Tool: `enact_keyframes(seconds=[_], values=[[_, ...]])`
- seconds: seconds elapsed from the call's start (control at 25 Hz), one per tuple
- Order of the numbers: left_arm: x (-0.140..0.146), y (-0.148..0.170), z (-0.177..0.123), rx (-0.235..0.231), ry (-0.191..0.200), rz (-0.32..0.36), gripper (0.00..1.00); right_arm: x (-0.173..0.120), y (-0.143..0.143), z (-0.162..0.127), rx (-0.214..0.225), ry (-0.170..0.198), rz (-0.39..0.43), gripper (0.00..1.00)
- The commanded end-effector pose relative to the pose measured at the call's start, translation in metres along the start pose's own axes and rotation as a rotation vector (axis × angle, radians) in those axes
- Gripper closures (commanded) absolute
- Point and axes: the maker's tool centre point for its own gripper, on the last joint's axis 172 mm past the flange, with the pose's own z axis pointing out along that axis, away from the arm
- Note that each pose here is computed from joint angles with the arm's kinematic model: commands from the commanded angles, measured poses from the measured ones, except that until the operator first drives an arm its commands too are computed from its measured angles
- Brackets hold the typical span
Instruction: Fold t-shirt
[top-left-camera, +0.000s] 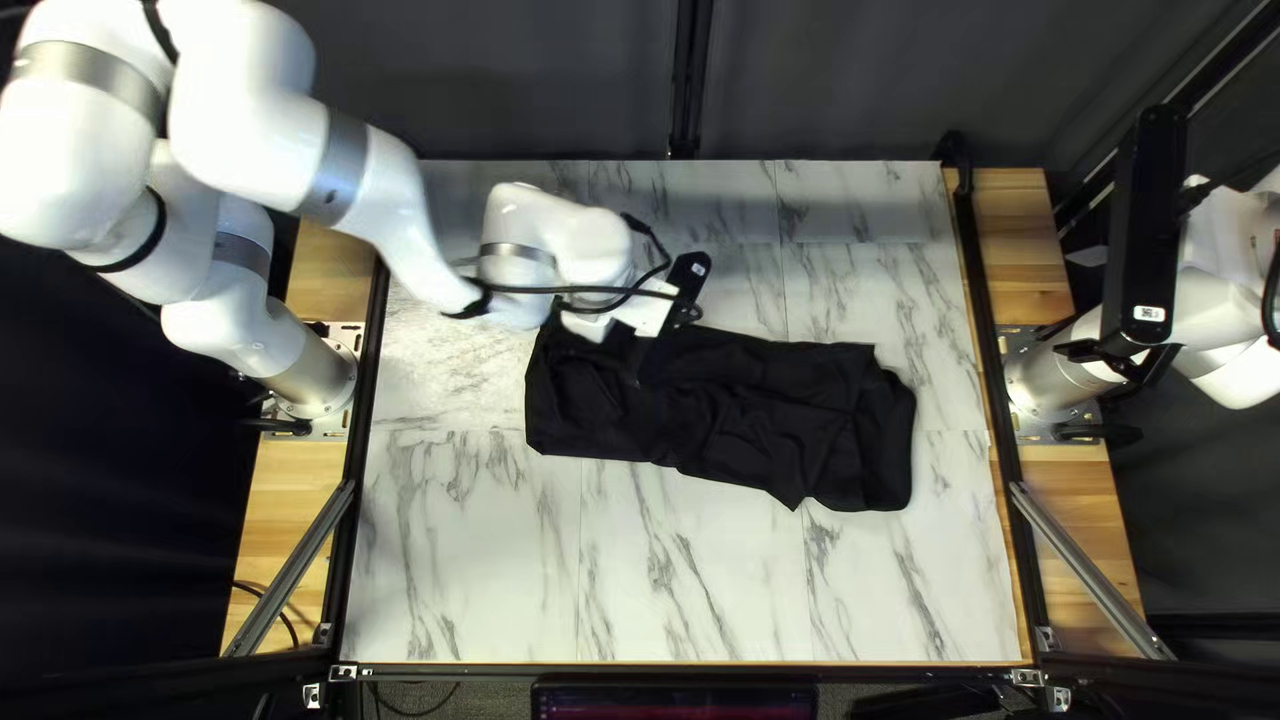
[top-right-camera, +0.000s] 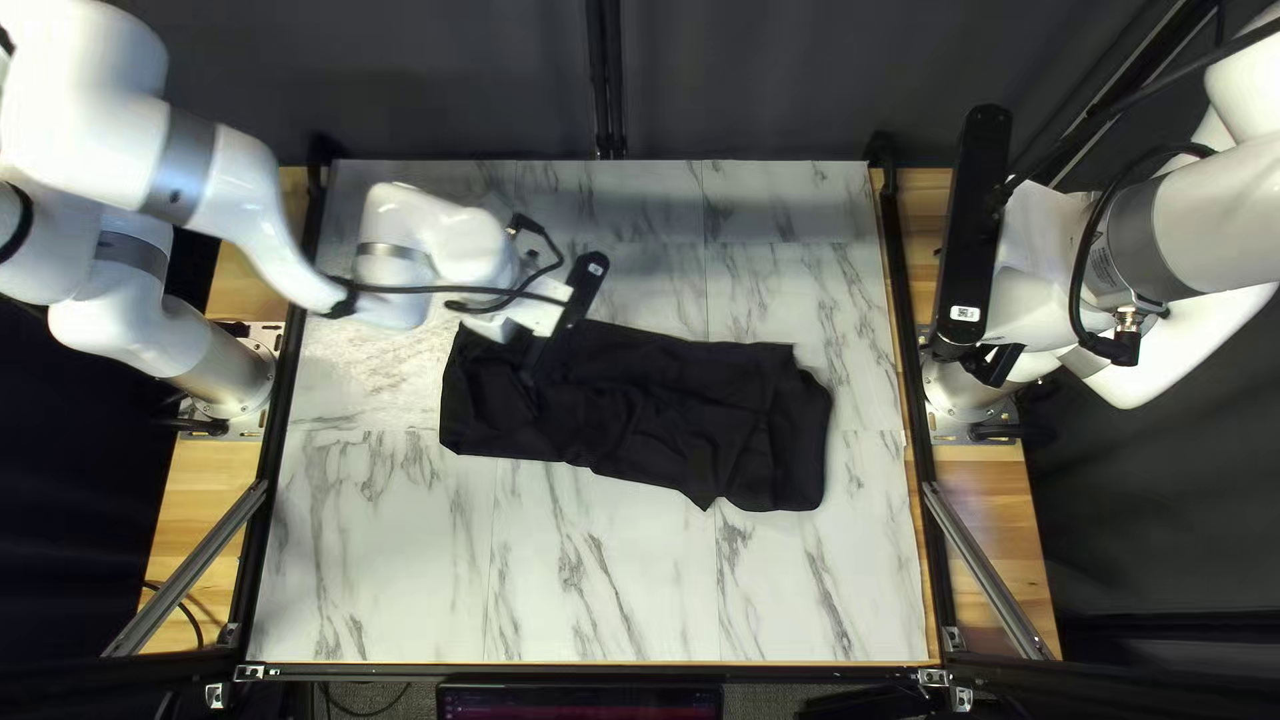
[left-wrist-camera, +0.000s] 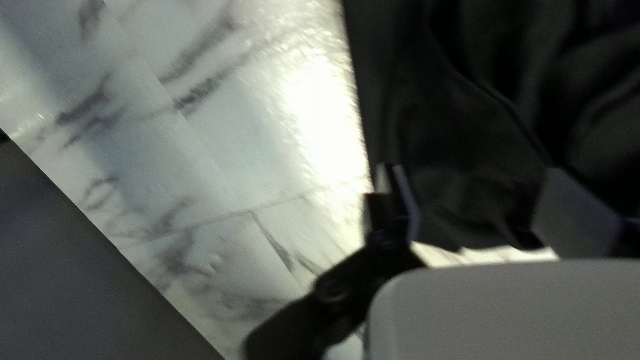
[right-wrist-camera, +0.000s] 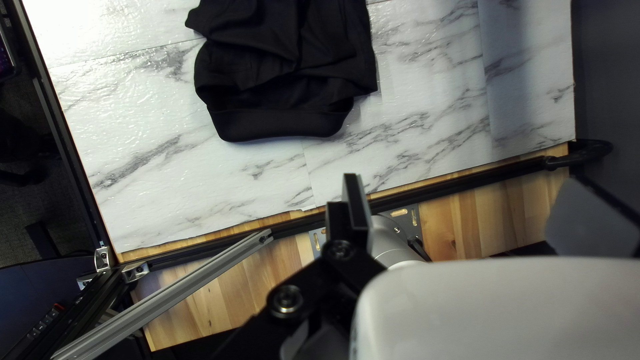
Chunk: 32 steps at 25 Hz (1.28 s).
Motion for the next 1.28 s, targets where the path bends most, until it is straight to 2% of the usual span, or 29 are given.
enact_keyframes(seconds=[0.04,0.24,0.4,0.48,0.64,0.84,1.04,1.28], values=[[0.028,0.045,0.014,-0.028,0.044,-0.009,0.0,0.0,0.0,0.0,0.0,0.0,0.0,0.0],[0.064,0.063,0.028,-0.068,0.078,-0.004,0.0,0.0,0.0,0.0,0.0,0.0,0.0,0.0],[0.064,0.053,0.031,-0.074,0.065,0.023,0.0,0.0,0.0,0.0,0.0,0.0,0.0,0.0],[0.057,0.045,0.031,-0.082,0.05,0.047,0.0,0.0,0.0,0.0,0.0,0.0,0.0,0.0],[0.033,0.028,0.025,-0.123,-0.007,0.123,0.0,0.0,0.0,0.0,0.0,0.0,0.0,0.0],[0.013,0.032,0.03,-0.173,-0.084,0.22,0.0,0.0,0.0,0.0,0.0,0.0,0.0,0.0],[0.012,0.04,0.035,-0.201,-0.133,0.314,0.0,0.0,0.0,0.0,0.0,0.0,0.0,0.0],[0.021,0.047,0.049,-0.216,-0.17,0.407,0.0,0.0,0.0,0.0,0.0,0.0,0.0,0.0]])
